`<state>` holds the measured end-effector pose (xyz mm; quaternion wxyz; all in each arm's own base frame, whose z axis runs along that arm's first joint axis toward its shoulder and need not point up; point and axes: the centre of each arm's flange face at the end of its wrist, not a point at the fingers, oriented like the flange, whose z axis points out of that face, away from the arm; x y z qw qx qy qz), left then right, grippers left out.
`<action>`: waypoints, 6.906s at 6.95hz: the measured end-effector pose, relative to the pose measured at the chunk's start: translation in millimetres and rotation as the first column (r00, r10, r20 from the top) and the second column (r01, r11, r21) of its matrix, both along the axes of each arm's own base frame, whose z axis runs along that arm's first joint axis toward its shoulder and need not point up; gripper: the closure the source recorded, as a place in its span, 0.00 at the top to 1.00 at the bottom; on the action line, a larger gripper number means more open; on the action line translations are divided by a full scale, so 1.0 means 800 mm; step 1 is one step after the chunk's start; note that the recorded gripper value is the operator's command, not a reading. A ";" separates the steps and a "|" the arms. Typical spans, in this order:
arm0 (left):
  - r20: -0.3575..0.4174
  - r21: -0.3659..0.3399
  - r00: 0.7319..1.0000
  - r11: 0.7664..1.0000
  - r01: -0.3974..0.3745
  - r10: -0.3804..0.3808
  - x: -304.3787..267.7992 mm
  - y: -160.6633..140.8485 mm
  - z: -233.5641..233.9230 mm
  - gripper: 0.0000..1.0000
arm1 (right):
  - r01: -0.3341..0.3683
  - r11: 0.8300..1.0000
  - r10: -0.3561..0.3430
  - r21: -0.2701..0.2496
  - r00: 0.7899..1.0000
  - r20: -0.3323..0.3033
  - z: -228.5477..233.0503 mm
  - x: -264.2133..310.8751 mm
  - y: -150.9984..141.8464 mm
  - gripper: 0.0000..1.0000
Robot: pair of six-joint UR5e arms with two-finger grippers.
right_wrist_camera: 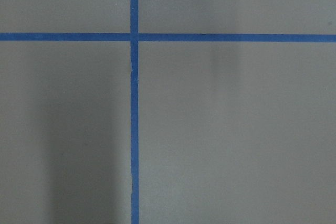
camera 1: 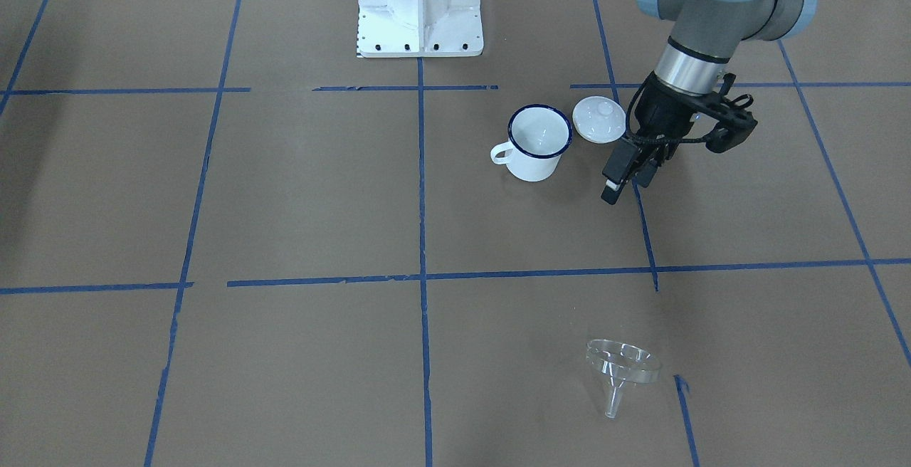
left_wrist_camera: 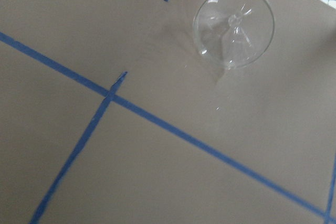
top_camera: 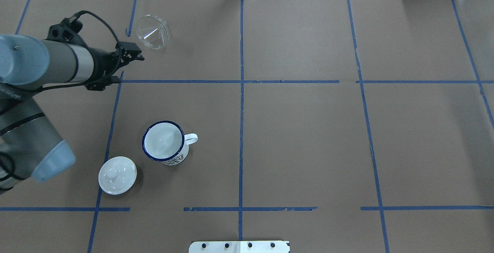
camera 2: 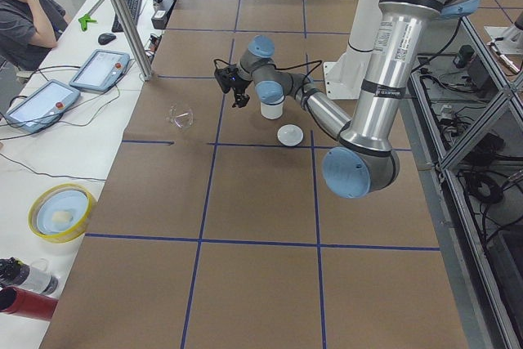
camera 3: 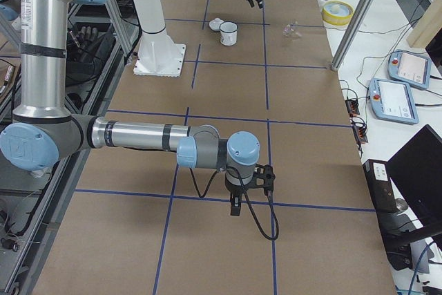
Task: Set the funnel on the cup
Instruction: 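Release the lid and move the left gripper to the glass funnel, then grasp the clear glass funnel with the left gripper and lift it, then carry the funnel over the mug and lower it onto the rim, then open the left gripper to release the funnel on the mug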
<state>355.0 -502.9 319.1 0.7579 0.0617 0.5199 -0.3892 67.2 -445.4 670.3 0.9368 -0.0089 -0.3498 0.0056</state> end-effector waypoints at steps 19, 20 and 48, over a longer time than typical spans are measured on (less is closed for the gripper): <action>-0.303 -0.158 0.840 0.893 0.421 -0.450 0.072 -0.210 0.068 0.00 | 0.000 1.000 0.000 0.000 1.000 0.000 0.000 0.000 0.000 1.00; -0.342 -0.138 0.827 0.895 0.425 -0.446 0.057 -0.211 0.041 0.00 | 0.000 1.000 0.000 0.000 1.000 0.000 0.000 0.000 0.000 1.00; 0.327 -0.263 0.711 0.782 -0.565 0.623 0.183 0.110 -0.140 0.19 | 0.000 1.000 0.000 0.001 1.000 0.000 0.000 0.000 0.000 1.00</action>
